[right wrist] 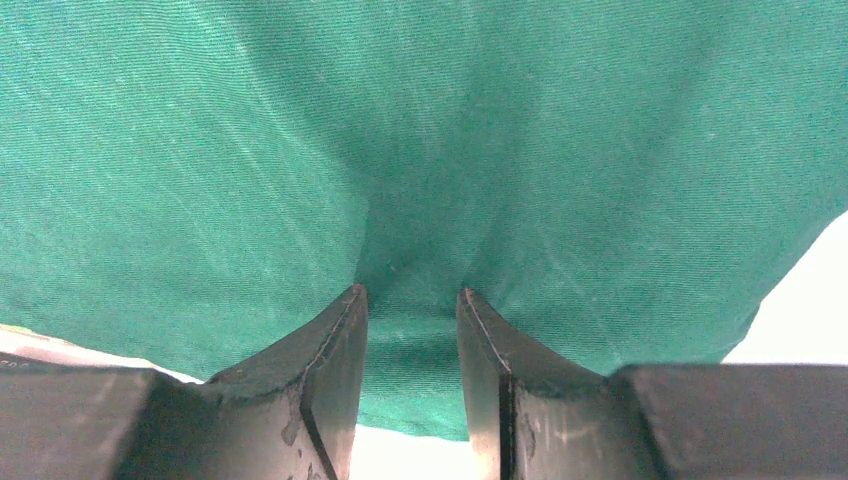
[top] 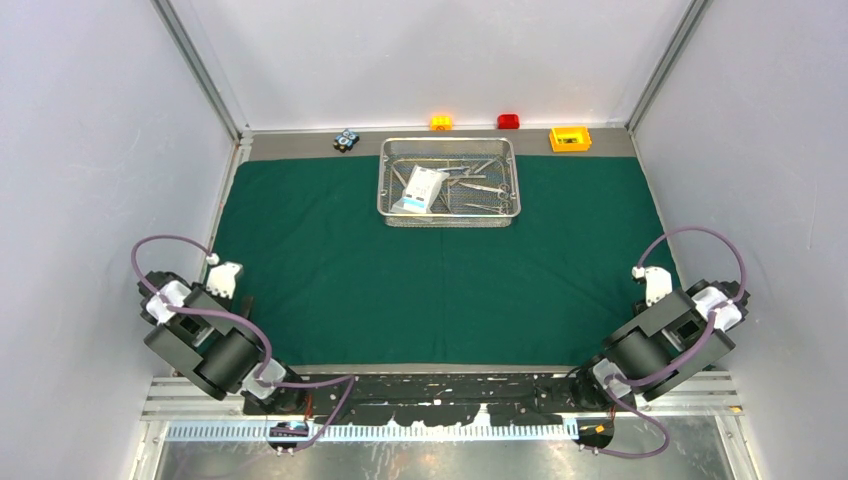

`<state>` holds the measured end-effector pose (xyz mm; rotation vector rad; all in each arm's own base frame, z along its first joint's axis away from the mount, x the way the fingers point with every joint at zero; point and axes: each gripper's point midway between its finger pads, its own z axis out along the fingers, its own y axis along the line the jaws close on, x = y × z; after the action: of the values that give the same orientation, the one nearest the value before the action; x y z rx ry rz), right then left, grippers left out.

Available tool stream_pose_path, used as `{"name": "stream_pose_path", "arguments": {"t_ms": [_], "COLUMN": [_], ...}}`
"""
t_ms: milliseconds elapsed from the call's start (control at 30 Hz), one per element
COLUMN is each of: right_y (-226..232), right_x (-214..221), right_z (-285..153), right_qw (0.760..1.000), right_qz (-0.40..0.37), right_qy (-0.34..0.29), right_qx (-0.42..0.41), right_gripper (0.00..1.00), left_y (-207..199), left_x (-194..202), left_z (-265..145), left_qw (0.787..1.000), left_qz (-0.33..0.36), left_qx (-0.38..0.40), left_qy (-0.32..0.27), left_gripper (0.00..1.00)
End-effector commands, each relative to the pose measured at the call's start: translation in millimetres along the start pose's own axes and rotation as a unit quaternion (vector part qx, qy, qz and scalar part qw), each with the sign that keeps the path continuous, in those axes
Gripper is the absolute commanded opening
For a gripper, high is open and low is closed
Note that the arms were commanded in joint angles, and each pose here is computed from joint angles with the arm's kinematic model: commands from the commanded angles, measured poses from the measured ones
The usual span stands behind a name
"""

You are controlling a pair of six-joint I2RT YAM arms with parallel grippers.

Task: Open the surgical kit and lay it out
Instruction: Smooth out the surgical kit at the center of the board.

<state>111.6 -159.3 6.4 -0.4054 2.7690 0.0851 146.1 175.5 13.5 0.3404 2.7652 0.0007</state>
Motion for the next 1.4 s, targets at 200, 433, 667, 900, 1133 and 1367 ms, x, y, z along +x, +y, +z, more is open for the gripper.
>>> {"name": "stream_pose_path", "arguments": {"t_ms": [200,433,667,900,1133,1367], "right_y": [17,13,6,-1,-22,-41], "right_x": [53,49,55,7,-39,-49], "right_z": [1,-7,-11,-46,-70,-50], "right_qw": [0.993,0.994,0.993,0.998,0.994,0.992], "right_qz": [0.000,0.001,0.001,0.038,0.071,0.089], "right_qy": [0.114,0.108,0.113,0.015,-0.075,-0.084], "right_qx": [-0.019,-0.021,-0.019,-0.049,-0.043,-0.018], "right_gripper": [0.44,0.44,0.46,0.48,0.48,0.48], "left_y": [49,63,66,70,62,66], "left_x": [47,51,50,31,-9,-40], "left_z": [1,-3,-6,-22,-50,-61], "left_qw": [0.991,0.991,0.991,0.994,0.999,0.996], "left_qz": [0.050,0.044,0.048,0.035,-0.003,-0.033], "left_qx": [-0.079,-0.087,-0.086,-0.082,-0.030,-0.020], "left_qy": [0.093,0.096,0.096,0.065,-0.011,-0.075], "left_gripper": [0.99,0.99,0.99,0.99,1.00,1.00]}}
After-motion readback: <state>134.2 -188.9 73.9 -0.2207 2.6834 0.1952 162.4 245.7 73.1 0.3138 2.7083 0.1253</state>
